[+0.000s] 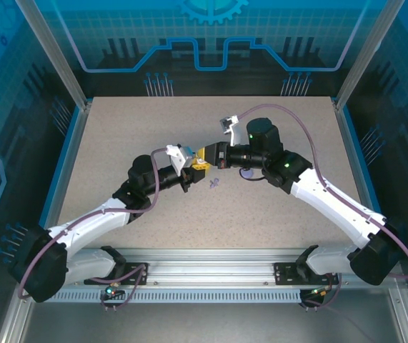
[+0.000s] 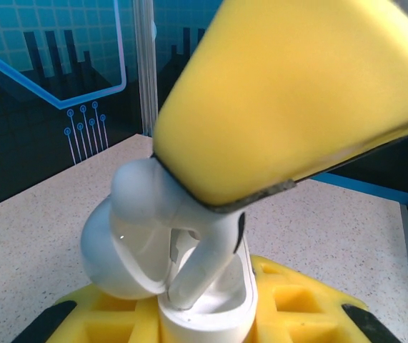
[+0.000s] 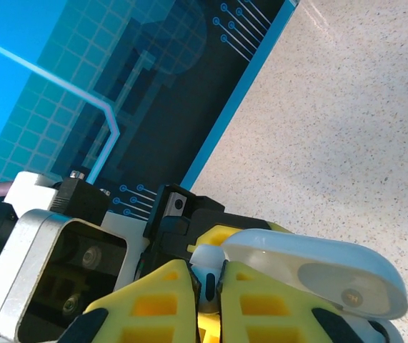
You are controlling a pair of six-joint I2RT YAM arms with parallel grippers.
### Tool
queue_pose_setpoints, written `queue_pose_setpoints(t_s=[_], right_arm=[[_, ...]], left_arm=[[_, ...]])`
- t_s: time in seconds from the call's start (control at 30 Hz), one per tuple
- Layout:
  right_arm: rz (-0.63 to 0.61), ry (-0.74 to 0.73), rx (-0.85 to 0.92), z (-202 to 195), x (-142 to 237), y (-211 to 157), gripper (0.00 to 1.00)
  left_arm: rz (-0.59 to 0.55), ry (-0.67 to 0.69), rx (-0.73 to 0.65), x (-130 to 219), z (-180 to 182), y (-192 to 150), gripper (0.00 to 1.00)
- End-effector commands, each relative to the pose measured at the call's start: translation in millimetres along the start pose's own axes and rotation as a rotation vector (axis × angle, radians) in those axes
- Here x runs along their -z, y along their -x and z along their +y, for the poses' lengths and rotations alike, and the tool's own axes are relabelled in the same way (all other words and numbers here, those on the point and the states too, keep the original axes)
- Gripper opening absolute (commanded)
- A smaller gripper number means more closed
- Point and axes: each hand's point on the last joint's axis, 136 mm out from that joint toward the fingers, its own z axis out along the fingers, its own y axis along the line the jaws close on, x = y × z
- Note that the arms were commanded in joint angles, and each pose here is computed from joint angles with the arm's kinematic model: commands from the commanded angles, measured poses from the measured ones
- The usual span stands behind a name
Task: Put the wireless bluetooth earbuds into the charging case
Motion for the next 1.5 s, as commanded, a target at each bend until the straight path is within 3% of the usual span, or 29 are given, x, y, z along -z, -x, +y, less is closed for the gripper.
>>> queue_pose_setpoints(t_s=[0.0, 0.3, 0.43, 0.7, 1.47], right_arm=[[-0.001, 0.001, 0.029, 9.2, 2.0, 2.2, 0.11], [0.016, -0.009, 0.025, 6.5, -1.3, -0.4, 0.12], [0.017, -0.024, 0.029, 5.0, -1.7, -1.0, 0.18], [0.008, -0.047, 0.043, 6.6, 0.7, 0.4, 0.39], [0.028, -0.08, 0.179, 24.5, 12.5, 7.9, 0.52]], left_arm=[[-0.063, 0.018, -0.053, 3.8, -1.0, 24.3, 0.08], [-0.064, 0.017, -0.055, 4.2, -0.8, 26.2, 0.08], [-0.063, 0.011, -0.054, 4.1, -2.3, 26.2, 0.08], [-0.056, 0.011, -0.052, 3.8, -2.2, 24.5, 0.08], [0.014, -0.008, -0.025, -1.2, -2.9, 5.2, 0.09]])
